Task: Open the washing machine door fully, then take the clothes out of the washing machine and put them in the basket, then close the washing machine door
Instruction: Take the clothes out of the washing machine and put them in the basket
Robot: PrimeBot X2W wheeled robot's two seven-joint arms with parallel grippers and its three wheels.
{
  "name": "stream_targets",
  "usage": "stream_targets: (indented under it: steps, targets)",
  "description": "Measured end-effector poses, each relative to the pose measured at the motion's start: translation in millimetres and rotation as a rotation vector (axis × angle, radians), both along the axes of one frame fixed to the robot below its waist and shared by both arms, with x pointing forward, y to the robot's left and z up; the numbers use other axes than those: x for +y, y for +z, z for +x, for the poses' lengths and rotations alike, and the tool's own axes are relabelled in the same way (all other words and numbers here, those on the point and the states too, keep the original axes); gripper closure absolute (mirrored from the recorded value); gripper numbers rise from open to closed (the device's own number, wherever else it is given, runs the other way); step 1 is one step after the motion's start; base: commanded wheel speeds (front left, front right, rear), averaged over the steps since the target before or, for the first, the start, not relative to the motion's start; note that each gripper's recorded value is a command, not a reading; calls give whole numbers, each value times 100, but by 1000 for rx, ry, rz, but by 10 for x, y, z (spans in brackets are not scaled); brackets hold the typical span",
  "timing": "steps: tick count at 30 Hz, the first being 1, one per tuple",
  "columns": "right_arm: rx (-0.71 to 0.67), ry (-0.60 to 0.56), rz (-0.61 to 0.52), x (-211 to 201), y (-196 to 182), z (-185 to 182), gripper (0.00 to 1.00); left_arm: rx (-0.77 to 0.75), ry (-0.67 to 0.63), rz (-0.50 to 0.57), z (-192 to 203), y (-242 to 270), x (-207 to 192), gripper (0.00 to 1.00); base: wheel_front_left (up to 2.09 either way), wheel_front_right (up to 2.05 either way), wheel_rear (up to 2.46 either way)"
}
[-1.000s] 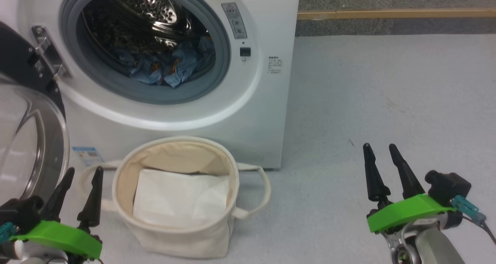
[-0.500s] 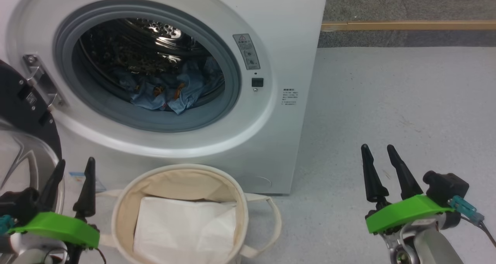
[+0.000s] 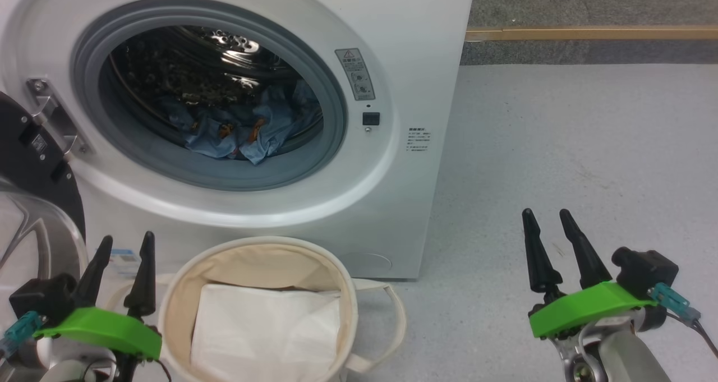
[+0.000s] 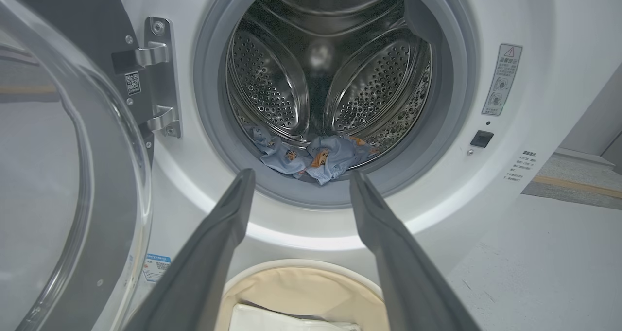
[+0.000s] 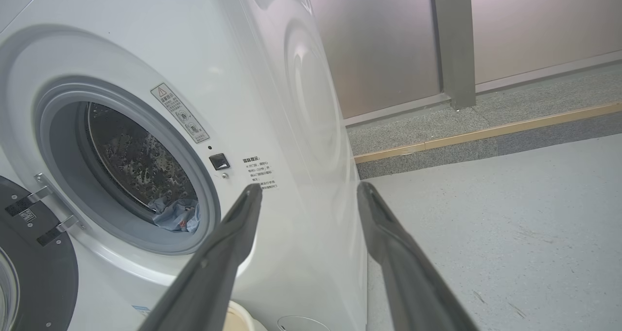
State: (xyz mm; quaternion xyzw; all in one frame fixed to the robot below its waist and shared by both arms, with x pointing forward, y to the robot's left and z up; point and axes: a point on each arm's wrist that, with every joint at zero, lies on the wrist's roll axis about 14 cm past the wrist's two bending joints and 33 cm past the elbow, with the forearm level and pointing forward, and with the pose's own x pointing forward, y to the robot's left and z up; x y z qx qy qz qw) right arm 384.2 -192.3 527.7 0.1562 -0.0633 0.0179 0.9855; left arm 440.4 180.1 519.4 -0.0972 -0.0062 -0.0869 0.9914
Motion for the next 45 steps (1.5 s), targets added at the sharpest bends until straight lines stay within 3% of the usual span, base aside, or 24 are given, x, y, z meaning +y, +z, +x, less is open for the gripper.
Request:
stream_targets:
  steps: [11,21,38,45]
  targets:
    - [23,-18,-1,-63,-81,13,0,35,-65,19,237,-5,-294,0,0,0,0]
    - [20,-27,-12,-114,-75,245,0,91,-61,228,894,-40,-503,0,0,0,0]
    - [94,-95,-35,-361,-425,631,0,293,3,568,2150,-476,-792,0,0,0,0]
    - [139,-122,-44,-465,-639,740,0,400,-4,627,2427,-873,-823,0,0,0,0]
